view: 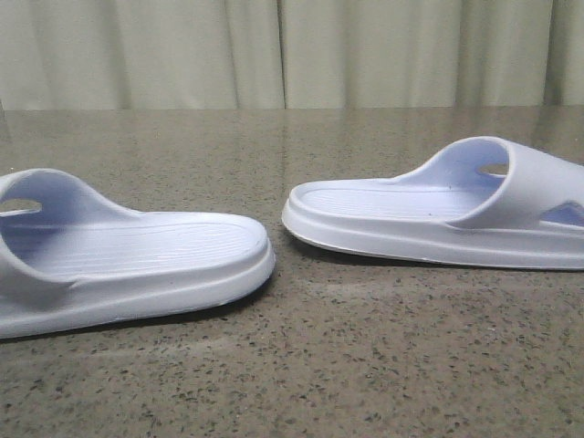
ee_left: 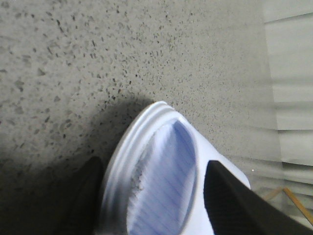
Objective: Insert blue slippers together front up
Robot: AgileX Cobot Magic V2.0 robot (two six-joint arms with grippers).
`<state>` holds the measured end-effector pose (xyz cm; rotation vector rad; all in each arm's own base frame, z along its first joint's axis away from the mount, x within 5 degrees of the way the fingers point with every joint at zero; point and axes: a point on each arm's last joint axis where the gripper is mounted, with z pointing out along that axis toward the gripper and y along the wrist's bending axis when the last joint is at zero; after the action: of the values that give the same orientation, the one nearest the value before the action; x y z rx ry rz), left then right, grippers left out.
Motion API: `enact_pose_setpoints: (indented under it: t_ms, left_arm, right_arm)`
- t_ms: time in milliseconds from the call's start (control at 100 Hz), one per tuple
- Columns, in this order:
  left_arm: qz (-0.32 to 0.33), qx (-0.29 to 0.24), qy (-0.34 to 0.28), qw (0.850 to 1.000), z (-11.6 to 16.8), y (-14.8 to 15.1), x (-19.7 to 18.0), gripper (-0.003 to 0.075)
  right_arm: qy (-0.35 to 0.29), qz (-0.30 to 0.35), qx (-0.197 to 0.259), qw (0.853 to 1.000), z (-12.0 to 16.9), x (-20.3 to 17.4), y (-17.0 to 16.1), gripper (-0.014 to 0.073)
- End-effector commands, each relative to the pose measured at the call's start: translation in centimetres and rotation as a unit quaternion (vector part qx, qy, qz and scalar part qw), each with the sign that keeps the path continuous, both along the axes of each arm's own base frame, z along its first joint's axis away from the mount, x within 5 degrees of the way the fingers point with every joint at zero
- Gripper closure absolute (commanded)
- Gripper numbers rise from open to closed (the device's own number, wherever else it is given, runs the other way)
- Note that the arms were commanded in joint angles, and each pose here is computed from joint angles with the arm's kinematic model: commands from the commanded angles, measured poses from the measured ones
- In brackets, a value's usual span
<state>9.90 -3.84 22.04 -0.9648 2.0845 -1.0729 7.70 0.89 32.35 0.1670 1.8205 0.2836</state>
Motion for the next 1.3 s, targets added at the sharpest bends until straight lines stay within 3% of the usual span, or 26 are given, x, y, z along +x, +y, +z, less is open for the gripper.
enact_pose_setpoints:
  t_ms: [0,290,540,970,1290]
  left_arm:
    - [0.010,-0.014,-0.011,1.000,0.8,0.0,0.4,0.0376]
    - [0.010,-0.014,-0.011,1.000,0.8,0.0,0.4,0.0512]
    - [0.009,-0.010,-0.012,1.000,0.8,0.0,0.4,0.0706]
    - [0.026,-0.043,-0.024,0.998,1.2,0.0,0.4,0.0704]
    - [0.035,-0.083,-0.087,0.992,2.8,-0.1,-0.8,0.0704]
  right_arm:
    - [-0.053,-0.004,0.004,0.999,1.8,0.3,-0.1,0.0118]
    - [-0.053,-0.004,0.004,0.999,1.8,0.3,-0.1,0.0118]
    - [-0.053,-0.004,0.004,0.999,1.8,0.3,-0.1,0.0118]
    - [-0.053,-0.004,0.004,0.999,1.8,0.3,-0.1,0.0118]
    - [-0.053,-0.004,0.004,0.999,1.8,0.3,-0.1,0.0118]
